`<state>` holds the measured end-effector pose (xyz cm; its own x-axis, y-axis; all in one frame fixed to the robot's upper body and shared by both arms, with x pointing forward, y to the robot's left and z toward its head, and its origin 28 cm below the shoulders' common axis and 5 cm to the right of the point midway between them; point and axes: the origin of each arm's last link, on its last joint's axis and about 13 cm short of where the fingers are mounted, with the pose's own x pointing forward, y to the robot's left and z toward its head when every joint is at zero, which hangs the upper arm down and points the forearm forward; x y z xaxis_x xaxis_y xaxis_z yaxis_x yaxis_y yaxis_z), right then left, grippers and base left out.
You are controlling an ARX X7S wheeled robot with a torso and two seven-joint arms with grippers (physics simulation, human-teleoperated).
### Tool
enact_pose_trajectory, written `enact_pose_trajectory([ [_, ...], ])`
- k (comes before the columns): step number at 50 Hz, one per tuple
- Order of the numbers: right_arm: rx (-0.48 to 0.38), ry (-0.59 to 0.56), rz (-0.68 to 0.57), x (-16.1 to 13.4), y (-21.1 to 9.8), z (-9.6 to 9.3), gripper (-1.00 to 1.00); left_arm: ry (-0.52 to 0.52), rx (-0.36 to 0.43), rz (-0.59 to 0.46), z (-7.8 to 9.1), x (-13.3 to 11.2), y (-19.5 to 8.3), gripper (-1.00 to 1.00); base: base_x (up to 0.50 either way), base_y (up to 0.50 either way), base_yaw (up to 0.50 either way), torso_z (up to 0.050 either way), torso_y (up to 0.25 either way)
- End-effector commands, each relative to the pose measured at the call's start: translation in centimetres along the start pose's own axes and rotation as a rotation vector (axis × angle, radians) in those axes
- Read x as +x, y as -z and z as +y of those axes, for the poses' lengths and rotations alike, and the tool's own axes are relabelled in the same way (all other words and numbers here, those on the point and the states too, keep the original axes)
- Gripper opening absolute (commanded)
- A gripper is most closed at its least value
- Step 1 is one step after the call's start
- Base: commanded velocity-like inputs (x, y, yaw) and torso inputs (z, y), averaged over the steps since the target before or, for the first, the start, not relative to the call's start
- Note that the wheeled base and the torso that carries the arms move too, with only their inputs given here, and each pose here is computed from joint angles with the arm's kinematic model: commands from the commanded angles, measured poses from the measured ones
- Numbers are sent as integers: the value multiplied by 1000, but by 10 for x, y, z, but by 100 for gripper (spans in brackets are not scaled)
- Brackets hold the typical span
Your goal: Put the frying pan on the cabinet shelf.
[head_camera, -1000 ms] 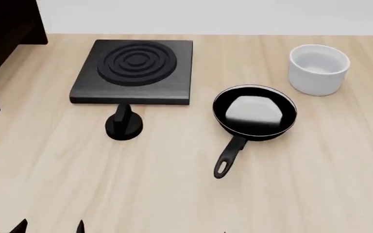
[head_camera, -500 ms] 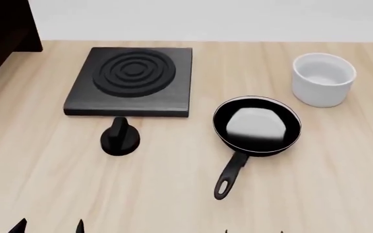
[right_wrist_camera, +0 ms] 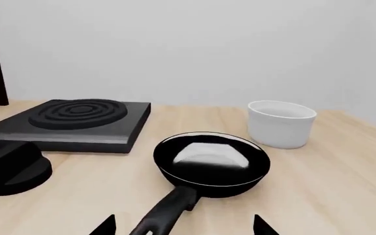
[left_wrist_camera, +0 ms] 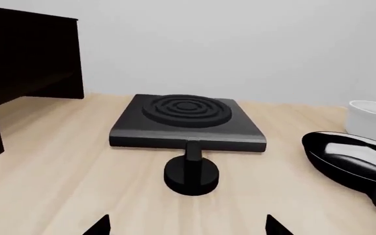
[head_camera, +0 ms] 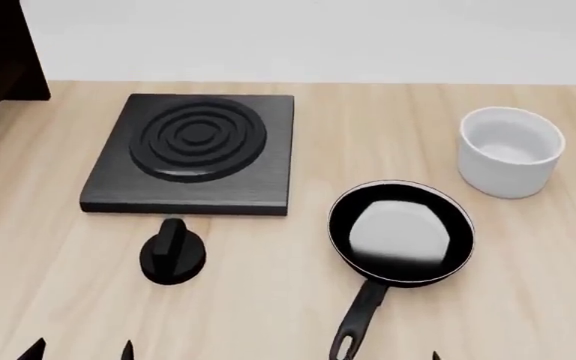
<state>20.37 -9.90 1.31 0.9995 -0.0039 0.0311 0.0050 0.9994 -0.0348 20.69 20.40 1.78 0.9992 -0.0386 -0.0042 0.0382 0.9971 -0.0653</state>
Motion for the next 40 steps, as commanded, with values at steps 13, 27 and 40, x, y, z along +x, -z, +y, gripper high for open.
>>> enact_pose_trajectory([
  [13,5,9,-6,-1,-1,-1,100,15,-7,-1,-2,-1,-2,100,267,-129,0,0,0],
  [27,10,21,-20,-1,-3,-3,100,24,-11,-3,-6,-2,-3,100,303,-235,0,0,0],
  [40,11,24,-31,-2,-6,-3,100,45,-10,-5,-8,-4,-4,100,281,-386,0,0,0],
])
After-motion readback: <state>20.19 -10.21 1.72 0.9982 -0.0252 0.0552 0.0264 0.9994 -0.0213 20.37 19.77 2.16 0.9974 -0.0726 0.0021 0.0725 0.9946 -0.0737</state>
